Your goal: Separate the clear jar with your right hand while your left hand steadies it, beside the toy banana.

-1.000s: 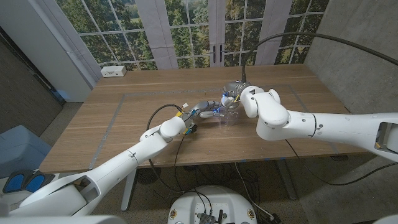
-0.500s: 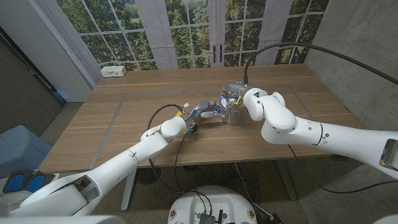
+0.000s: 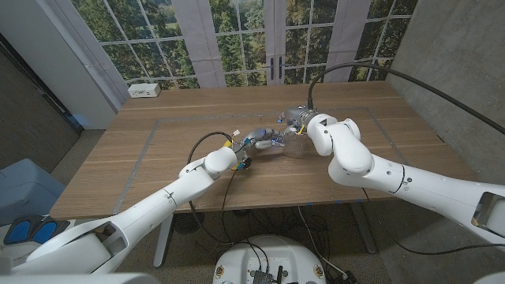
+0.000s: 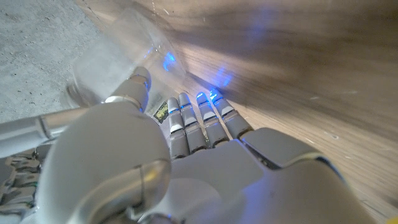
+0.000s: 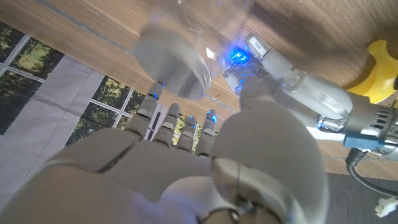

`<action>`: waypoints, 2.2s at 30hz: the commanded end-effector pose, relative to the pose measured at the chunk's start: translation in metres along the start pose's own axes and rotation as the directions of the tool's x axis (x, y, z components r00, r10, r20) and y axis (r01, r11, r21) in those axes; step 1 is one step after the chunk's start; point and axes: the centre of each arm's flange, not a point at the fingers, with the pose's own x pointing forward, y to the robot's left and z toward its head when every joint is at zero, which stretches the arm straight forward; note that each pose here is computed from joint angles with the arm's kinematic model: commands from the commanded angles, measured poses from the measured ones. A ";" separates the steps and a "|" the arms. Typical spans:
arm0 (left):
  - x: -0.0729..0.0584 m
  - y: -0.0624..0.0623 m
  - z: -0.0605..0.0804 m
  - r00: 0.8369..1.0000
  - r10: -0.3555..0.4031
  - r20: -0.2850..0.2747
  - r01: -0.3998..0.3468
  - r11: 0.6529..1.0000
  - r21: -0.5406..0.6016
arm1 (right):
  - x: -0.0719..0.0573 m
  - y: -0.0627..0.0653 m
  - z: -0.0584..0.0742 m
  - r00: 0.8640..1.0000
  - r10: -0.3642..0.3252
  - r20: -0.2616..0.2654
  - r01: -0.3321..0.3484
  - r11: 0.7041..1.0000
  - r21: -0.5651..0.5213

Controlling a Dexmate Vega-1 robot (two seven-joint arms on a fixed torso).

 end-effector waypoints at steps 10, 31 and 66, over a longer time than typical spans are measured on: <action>0.001 0.001 0.002 1.000 -0.023 0.006 0.023 1.000 0.019 | -0.003 -0.009 -0.031 1.000 -0.001 0.012 -0.002 0.973 0.232; 0.043 0.010 0.027 0.915 -0.374 0.150 0.356 0.925 0.134 | -0.031 -0.003 -0.051 0.949 -0.288 -0.130 0.316 0.881 0.354; 0.110 0.015 0.058 0.819 -0.567 0.091 0.541 0.814 0.211 | -0.053 0.011 -0.061 0.931 -0.322 -0.171 0.362 0.878 0.315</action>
